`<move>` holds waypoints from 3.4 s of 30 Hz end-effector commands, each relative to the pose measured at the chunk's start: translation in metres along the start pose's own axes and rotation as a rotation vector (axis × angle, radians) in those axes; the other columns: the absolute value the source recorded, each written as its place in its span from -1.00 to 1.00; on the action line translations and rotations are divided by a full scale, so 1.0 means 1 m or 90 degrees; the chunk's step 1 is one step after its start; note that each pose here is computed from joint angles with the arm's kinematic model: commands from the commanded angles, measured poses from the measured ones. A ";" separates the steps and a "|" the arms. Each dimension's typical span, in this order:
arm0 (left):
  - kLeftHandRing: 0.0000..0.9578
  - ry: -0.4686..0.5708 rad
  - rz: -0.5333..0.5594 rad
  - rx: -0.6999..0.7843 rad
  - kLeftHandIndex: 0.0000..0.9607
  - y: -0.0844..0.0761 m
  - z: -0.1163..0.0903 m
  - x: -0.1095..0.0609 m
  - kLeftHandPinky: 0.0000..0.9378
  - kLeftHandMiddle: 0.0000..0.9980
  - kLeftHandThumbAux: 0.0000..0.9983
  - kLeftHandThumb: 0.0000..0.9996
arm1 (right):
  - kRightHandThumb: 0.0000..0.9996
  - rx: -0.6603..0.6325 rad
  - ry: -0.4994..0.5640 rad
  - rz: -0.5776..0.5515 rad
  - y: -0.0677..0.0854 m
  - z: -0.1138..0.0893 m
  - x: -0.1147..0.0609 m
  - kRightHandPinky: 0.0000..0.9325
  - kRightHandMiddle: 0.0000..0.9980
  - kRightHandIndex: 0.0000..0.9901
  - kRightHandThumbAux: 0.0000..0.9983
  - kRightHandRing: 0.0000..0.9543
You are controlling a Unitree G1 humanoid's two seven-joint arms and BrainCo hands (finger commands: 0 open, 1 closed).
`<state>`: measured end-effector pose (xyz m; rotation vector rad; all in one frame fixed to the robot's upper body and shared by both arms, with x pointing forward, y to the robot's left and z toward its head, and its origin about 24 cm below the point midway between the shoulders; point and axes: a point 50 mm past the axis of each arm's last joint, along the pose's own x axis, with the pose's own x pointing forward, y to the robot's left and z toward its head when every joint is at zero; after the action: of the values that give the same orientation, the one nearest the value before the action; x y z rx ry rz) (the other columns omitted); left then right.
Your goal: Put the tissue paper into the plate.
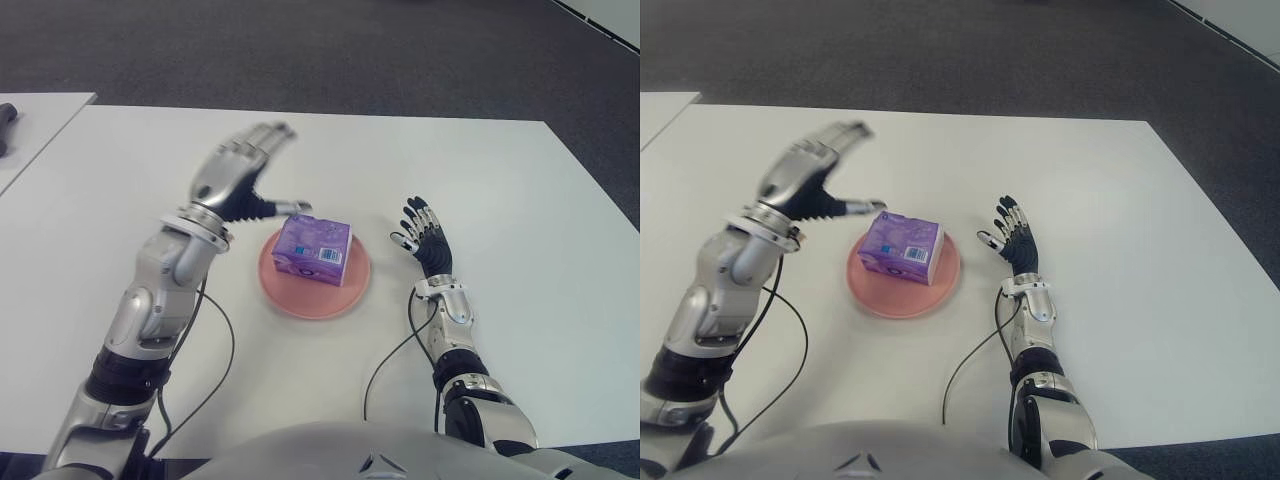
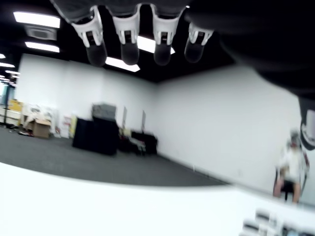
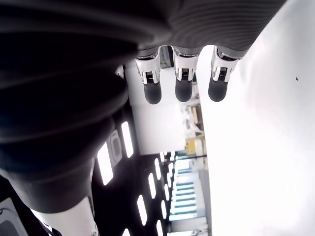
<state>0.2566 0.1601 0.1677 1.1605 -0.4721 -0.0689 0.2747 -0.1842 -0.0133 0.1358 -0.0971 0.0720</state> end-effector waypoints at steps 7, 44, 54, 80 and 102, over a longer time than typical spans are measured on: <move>-1.00 0.060 0.111 -0.192 -1.00 0.011 -0.019 0.012 -0.90 -1.00 -0.09 -1.00 | -0.93 0.041 0.113 -0.040 -0.001 -0.038 -0.037 -0.85 -0.96 -0.91 0.67 -0.97; -1.00 0.345 0.267 -0.428 -1.00 -0.072 -0.107 0.027 -1.00 -1.00 0.05 -1.00 | -0.93 0.041 0.114 -0.040 0.000 -0.038 -0.036 -0.85 -0.96 -0.91 0.67 -0.97; -1.00 0.301 0.246 -0.500 -1.00 -0.102 -0.083 0.017 -1.00 -1.00 0.01 -1.00 | -0.93 0.040 0.112 -0.041 -0.002 -0.038 -0.037 -0.85 -0.96 -0.91 0.67 -0.97; -1.00 0.311 0.143 -0.577 -1.00 -0.159 -0.063 -0.018 -1.00 -1.00 0.03 -1.00 | -0.93 0.039 0.108 -0.039 0.000 -0.038 -0.040 -0.85 -0.96 -0.91 0.67 -0.97; -1.00 0.309 0.099 -0.557 -1.00 -0.161 -0.037 -0.067 -1.00 -1.00 -0.11 -1.00 | -0.93 0.038 0.104 -0.040 -0.004 -0.036 -0.045 -0.85 -0.96 -0.91 0.67 -0.97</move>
<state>0.2470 0.1489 -0.0049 0.2466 -0.0954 0.1478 0.2722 -0.1849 -0.0108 0.1272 -0.1144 0.0748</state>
